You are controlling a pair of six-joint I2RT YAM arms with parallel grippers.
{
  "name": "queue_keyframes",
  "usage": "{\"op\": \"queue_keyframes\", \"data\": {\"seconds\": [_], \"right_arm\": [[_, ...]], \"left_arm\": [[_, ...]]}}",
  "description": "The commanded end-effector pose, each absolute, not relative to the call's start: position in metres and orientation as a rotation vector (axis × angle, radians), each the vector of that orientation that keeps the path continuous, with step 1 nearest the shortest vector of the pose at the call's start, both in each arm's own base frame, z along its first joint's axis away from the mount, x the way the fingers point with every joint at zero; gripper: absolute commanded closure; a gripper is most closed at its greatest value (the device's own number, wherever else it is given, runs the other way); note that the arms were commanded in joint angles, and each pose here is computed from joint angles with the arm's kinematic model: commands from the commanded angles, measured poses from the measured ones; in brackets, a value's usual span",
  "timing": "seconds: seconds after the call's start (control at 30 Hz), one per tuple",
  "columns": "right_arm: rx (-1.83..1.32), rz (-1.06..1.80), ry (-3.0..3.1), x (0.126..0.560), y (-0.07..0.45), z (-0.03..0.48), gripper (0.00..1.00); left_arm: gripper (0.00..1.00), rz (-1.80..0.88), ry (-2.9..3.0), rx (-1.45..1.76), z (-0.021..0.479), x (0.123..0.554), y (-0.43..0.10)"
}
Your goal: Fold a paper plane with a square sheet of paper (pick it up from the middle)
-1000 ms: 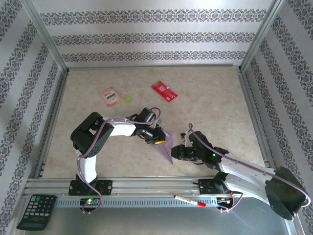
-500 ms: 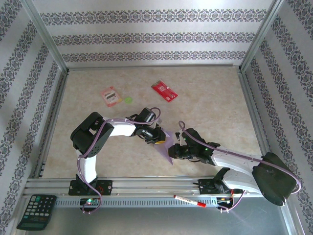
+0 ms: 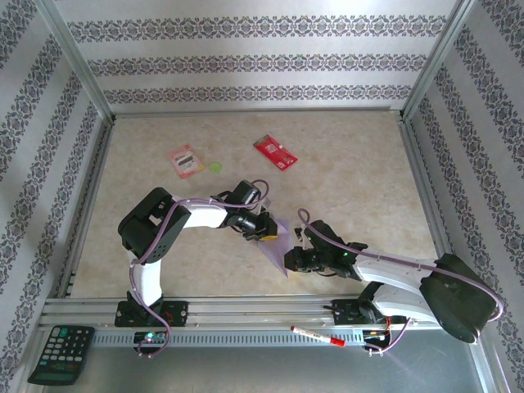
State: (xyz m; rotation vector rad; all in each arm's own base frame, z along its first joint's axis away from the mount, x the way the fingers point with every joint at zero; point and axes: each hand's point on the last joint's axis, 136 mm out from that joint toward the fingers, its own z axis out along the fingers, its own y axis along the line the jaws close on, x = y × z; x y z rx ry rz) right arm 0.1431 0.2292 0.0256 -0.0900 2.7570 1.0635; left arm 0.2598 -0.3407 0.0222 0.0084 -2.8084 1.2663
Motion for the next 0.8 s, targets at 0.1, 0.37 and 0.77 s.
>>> {"op": "queue_keyframes", "data": {"seconds": [0.1, 0.37, 0.77], "right_arm": [[-0.124, 1.047, 2.741, 0.145, 0.231, 0.034, 0.88], [-0.185, 1.085, 2.719, 0.139, 0.241, 0.044, 0.87], [-0.165, 1.014, 2.779, 0.134, 0.23, 0.024, 0.88]], "left_arm": [[0.84, 1.111, -2.818, 0.059, -0.013, 0.245, -0.324], [0.84, 1.107, -2.816, 0.06, -0.014, 0.245, -0.324], [0.84, 1.104, -2.815, 0.053, -0.014, 0.246, -0.325]]}}
